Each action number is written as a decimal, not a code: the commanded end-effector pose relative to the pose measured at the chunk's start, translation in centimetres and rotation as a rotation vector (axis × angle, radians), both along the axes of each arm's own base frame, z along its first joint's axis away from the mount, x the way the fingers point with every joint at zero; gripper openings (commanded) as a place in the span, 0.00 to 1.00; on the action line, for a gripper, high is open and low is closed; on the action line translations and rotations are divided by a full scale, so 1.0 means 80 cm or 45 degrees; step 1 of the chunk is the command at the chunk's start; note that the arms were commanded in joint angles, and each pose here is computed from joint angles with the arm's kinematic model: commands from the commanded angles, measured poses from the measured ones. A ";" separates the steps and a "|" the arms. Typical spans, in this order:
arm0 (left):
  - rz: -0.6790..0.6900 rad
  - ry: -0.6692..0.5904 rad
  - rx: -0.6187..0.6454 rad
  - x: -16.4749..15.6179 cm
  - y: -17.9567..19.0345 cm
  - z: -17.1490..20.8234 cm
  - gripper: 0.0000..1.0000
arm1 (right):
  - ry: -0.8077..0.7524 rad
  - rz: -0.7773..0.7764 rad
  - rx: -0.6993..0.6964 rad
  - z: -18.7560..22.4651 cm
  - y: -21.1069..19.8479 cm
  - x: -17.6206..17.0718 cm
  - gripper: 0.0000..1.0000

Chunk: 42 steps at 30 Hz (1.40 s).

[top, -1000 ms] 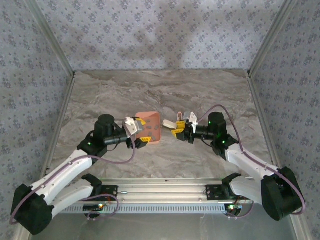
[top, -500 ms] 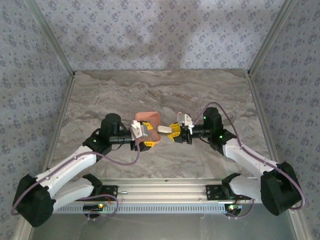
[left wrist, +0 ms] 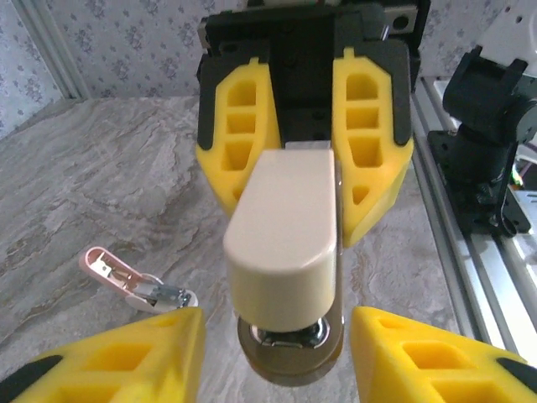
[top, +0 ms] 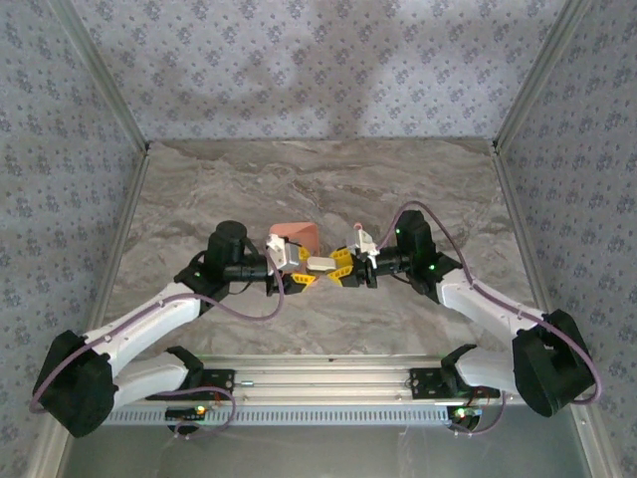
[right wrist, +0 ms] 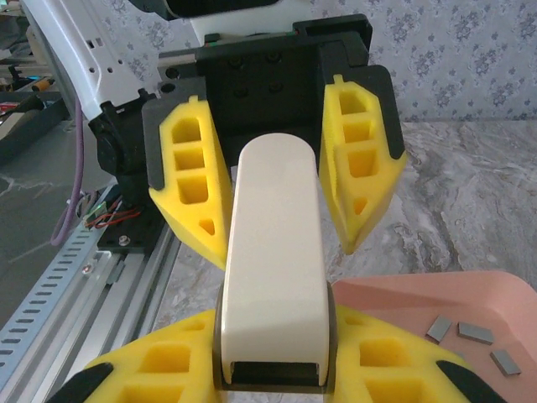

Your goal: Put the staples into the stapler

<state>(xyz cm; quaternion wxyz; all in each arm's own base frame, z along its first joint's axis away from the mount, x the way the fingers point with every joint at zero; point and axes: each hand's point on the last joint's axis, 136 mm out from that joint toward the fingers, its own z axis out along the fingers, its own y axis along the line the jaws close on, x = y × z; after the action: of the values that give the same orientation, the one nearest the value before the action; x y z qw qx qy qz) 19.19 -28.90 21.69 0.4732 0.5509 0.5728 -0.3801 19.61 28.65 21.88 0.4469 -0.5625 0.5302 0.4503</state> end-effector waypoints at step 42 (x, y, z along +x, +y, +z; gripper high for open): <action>-0.126 -0.025 0.009 -0.012 -0.008 0.018 0.30 | -0.044 0.040 0.035 0.018 0.006 -0.001 0.02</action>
<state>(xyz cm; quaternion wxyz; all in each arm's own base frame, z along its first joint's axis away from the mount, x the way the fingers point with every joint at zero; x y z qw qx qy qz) 18.77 -29.30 21.90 0.4564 0.5704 0.5611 -0.3892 19.63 28.76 22.03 0.4474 -0.5646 0.5266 0.4513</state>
